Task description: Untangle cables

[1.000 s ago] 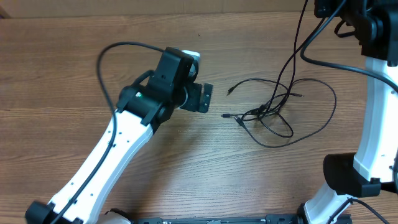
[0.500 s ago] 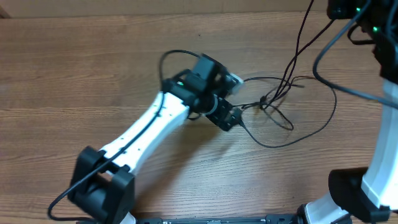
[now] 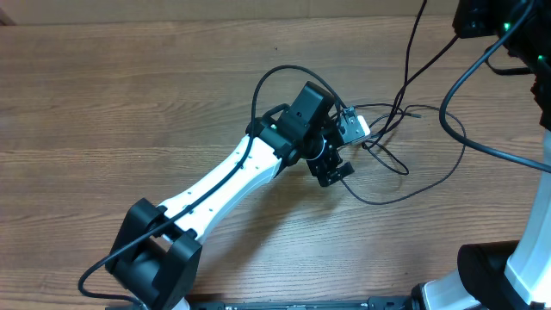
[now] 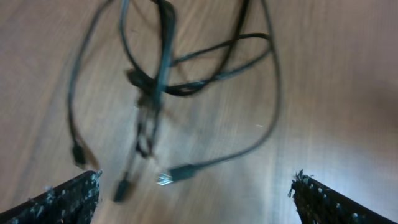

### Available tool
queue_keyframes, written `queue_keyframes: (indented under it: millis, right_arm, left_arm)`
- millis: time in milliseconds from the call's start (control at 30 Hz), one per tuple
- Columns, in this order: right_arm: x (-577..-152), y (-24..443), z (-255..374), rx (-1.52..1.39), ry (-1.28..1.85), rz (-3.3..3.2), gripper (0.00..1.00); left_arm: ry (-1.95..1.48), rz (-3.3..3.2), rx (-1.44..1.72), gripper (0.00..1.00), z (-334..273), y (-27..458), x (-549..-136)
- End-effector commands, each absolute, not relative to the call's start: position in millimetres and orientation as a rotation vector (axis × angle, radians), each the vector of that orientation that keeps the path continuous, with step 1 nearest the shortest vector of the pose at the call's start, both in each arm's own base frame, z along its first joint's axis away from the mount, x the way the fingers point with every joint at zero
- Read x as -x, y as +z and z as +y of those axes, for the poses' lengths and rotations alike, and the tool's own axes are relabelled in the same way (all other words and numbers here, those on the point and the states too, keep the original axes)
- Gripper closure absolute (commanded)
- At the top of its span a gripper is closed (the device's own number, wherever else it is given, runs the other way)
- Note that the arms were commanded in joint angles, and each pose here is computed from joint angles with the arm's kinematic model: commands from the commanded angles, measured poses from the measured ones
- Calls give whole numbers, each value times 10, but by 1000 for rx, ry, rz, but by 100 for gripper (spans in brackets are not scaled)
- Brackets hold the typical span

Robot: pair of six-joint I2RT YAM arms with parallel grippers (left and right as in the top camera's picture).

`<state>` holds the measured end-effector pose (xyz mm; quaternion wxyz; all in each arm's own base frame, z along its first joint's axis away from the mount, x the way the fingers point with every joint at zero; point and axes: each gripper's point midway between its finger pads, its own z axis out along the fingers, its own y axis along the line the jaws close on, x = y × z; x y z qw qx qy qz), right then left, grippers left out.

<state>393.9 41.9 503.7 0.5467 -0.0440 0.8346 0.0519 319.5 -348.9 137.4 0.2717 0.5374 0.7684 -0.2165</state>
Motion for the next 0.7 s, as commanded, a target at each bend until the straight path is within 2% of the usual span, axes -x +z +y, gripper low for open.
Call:
queue_keyframes:
  millis: [0, 267, 433, 533, 600, 633, 667]
  right_arm:
    - [-3778, 5187, 566, 160, 220, 1937, 96]
    - [-3616, 5298, 574, 173, 228, 1907, 96]
    - [-3514, 5369, 566, 174, 227, 1888, 96]
    - [-3486, 5376, 564, 174, 227, 1887, 96]
    - [-3481, 5368, 565, 174, 228, 1891, 96]
    - [-3480, 5363, 566, 174, 228, 1893, 96]
    - [-3478, 5355, 566, 174, 228, 1896, 96]
  left_arm:
    - [-456, 2032, -1536, 0, -3452, 1083, -3362]
    - [-417, 1937, -1621, 0, -3605, 666, -3546]
    - [-410, 1873, -1586, 1, -3714, 686, -3683]
    - [-410, 1838, -1550, 15, -3773, 767, -3757]
    - [-412, 1827, -1535, 31, -3793, 798, -3785]
    - [-414, 1826, -1527, 44, -3799, 807, -3793]
    - [-418, 1827, -1515, 66, -3809, 821, -3804]
